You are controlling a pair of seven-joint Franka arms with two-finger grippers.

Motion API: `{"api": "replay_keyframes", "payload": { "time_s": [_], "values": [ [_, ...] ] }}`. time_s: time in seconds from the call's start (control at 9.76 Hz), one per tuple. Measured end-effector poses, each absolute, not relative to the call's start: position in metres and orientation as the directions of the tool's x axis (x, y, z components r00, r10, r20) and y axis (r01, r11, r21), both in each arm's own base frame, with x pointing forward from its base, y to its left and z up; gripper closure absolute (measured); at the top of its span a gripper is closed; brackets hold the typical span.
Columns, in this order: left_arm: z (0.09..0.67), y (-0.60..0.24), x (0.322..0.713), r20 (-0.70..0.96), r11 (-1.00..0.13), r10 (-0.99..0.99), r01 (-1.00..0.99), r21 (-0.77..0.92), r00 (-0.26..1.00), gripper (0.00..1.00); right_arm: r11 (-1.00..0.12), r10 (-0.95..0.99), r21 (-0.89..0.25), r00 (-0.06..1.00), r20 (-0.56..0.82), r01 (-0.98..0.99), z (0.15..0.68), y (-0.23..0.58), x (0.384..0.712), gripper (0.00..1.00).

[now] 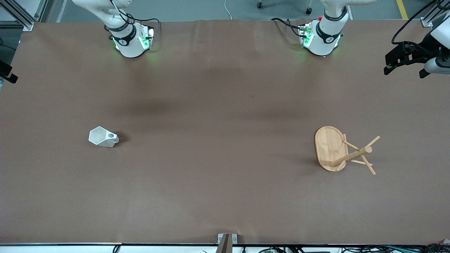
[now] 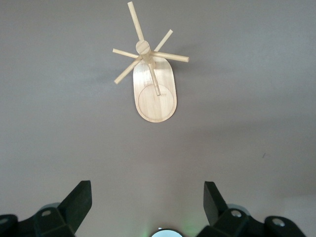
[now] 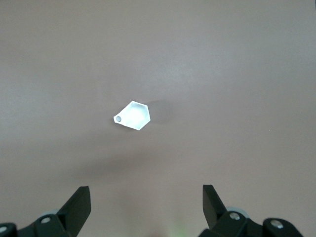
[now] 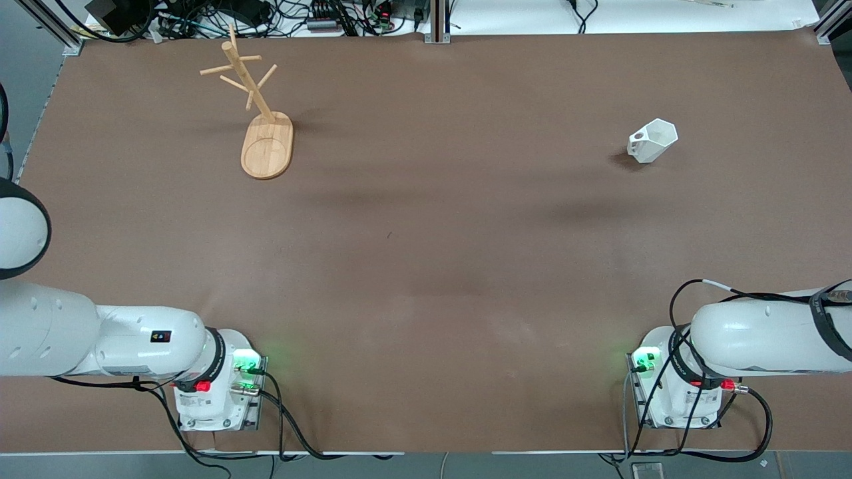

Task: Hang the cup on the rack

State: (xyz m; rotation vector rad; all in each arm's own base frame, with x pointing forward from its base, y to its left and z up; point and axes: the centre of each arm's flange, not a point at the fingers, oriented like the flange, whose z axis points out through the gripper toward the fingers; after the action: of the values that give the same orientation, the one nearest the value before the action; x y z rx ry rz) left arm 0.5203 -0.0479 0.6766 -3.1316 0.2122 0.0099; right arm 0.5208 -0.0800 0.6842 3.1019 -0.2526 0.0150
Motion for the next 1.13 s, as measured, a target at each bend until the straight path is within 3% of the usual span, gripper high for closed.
{"api": "replay_keyframes", "payload": {
  "time_s": [0.72,1.13],
  "values": [
    [0.666,-0.049,0.529,-0.027,-0.991,-0.136,-0.136,0.000,0.990,0.00,-0.987,-0.156,0.028,0.988,0.008,-0.156,0.669,-0.080,0.527,0.00],
    [0.629,-0.060,0.554,-0.090,-0.988,-0.156,-0.156,0.010,0.984,0.00,-0.988,-0.153,0.032,0.988,-0.018,-0.153,0.532,-0.086,0.561,0.00]
  ]
}}
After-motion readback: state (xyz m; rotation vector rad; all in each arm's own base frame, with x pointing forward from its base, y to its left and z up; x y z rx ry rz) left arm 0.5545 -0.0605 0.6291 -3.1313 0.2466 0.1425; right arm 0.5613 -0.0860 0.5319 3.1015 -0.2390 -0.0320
